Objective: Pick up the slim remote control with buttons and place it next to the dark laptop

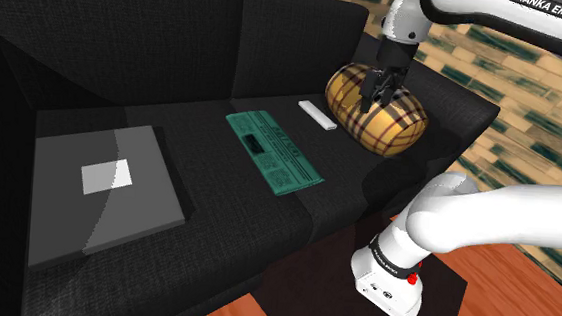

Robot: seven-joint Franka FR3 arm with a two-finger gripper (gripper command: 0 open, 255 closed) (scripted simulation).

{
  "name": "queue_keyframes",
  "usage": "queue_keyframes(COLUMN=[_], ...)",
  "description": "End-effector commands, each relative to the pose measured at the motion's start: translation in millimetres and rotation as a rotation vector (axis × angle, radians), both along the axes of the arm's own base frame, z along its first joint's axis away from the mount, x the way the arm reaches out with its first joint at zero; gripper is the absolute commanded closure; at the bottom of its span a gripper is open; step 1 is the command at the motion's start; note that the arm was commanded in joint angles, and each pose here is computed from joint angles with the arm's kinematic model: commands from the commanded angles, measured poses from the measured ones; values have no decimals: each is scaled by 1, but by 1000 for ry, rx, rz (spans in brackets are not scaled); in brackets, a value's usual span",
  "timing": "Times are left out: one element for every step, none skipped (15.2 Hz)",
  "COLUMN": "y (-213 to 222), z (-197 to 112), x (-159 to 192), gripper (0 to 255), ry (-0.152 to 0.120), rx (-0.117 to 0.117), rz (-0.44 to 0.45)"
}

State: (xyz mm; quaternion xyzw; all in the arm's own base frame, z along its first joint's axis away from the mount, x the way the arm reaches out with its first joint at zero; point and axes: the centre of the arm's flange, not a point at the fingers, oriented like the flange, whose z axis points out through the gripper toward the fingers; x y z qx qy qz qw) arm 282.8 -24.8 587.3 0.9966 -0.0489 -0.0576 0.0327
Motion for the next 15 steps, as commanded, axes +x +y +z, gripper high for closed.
queue_keyframes(y=[0, -8, -16, -24, -32, -40, -48, -56, -64, -72, -80, -88, -96, -104, -112], z=[0, -7, -13, -20, -27, -33, -40, -47, -53, -60, -67, -73, -80, -87, -93], x=[0, 8, 16, 23, 31, 39, 47, 55, 63, 71, 79, 87, 95, 103, 111], gripper=[0, 0, 0, 0, 0, 0, 0, 0, 0, 0, 0, 0, 0, 0, 0], ry=[0, -2, -5, -7, -10, -12, -15, -17, -20, -22, -25, -27, -30, -32, -35], rx=[0, 2, 3, 5, 7, 8, 10, 12, 13, 15, 17, 18, 20, 22, 23], rz=[0, 1, 3, 4, 5, 7, 8, 9, 11, 12, 13, 15, 16, 17, 18])
